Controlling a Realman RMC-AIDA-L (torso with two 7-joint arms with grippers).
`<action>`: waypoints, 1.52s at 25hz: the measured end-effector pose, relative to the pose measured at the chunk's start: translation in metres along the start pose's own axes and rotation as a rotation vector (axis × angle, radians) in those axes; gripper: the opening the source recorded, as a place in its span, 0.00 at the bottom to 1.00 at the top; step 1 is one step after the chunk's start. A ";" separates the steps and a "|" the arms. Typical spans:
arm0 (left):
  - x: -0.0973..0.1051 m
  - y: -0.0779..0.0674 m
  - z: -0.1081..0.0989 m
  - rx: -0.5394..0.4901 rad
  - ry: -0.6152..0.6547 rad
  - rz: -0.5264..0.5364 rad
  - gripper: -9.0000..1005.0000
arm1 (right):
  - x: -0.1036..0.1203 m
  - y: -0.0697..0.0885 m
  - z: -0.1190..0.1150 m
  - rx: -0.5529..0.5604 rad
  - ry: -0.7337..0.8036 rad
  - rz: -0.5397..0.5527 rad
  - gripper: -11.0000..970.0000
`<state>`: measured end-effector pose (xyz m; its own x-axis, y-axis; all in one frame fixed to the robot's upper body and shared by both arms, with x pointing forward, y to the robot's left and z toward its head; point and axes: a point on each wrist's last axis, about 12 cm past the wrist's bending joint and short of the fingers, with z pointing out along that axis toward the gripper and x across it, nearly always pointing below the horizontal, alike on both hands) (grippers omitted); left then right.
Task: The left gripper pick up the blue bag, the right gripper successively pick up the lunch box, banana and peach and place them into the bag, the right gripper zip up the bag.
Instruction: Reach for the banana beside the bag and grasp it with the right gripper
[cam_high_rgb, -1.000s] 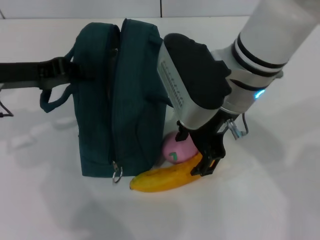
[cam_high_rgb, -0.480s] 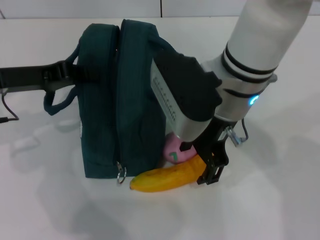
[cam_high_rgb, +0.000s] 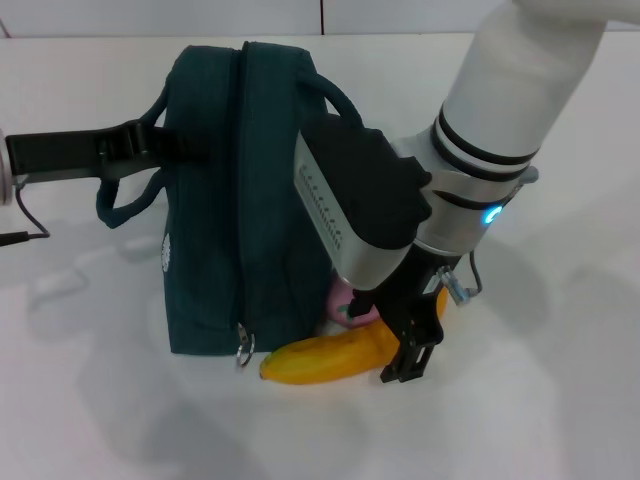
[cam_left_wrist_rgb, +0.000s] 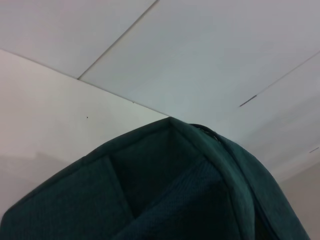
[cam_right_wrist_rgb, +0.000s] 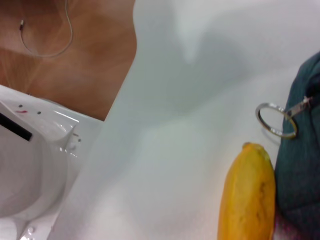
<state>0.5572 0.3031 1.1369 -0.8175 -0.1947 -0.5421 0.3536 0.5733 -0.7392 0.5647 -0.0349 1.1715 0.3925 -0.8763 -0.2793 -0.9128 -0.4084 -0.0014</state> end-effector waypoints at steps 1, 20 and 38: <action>0.000 0.000 0.000 0.000 -0.001 0.001 0.04 | 0.000 -0.001 0.001 -0.001 -0.003 -0.001 0.81; -0.010 -0.003 0.008 0.001 -0.010 0.014 0.04 | -0.006 -0.005 0.004 0.006 -0.046 -0.050 0.81; -0.011 -0.002 0.010 -0.004 -0.013 0.009 0.04 | 0.000 -0.004 0.017 -0.027 -0.083 -0.040 0.81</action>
<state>0.5700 0.2958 1.1404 -0.8082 -0.1997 -0.5541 0.3594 0.5779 -0.7327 0.5664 -0.0291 1.1547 0.4172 -0.8351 -0.3585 -0.8926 -0.4506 0.0110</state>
